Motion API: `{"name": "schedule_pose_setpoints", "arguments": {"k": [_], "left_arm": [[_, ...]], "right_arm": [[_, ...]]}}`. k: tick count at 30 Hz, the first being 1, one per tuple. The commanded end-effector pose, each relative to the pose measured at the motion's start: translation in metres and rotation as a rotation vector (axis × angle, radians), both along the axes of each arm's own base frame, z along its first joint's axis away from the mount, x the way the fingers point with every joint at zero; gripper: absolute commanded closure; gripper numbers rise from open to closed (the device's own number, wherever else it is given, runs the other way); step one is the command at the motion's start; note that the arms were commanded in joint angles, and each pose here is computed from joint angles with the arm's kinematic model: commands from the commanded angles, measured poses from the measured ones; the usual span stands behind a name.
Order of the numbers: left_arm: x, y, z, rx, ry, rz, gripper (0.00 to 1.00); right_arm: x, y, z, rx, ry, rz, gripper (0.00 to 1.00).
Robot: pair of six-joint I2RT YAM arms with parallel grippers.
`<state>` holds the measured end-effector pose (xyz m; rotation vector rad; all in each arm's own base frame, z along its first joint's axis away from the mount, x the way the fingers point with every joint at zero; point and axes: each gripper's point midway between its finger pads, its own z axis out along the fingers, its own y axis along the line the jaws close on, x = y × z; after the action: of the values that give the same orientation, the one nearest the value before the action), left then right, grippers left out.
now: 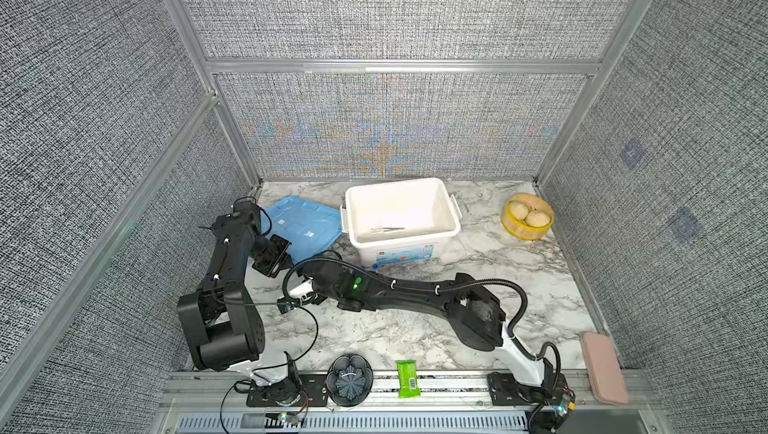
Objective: Organize the chemistry lab equipment
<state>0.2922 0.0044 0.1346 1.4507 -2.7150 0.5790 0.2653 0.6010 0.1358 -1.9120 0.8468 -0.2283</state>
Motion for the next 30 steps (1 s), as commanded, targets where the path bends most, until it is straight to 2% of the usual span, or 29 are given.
{"name": "schedule_pose_setpoints", "arguments": {"k": [1,8,12,19,23,25,30], "left_arm": [[-0.006,-0.005,0.013,-0.024,-0.009,-0.011,1.0],[-0.018,-0.009,0.028,-0.026,-0.028,-0.008,1.0],[-0.024,-0.012,0.035,-0.034,-0.039,-0.012,1.0],[-0.029,-0.012,0.049,-0.025,-0.07,-0.007,1.0],[-0.027,-0.012,0.062,-0.021,-0.103,-0.007,0.99],[-0.028,-0.011,0.07,-0.018,-0.122,-0.003,0.91],[-0.029,-0.002,0.092,0.039,-0.182,0.021,0.68]], "right_arm": [[0.018,0.0,0.006,-0.019,-0.115,-0.035,0.38],[0.04,0.004,0.024,0.033,-0.3,-0.058,0.43],[0.042,0.006,0.037,0.061,-0.323,-0.046,0.49],[0.038,0.008,0.062,0.133,-0.381,-0.019,0.75],[0.036,0.006,0.074,0.158,-0.392,-0.009,0.83],[0.034,0.005,0.082,0.176,-0.396,-0.004,0.87],[0.029,0.004,0.1,0.211,-0.405,0.014,0.89]]}}
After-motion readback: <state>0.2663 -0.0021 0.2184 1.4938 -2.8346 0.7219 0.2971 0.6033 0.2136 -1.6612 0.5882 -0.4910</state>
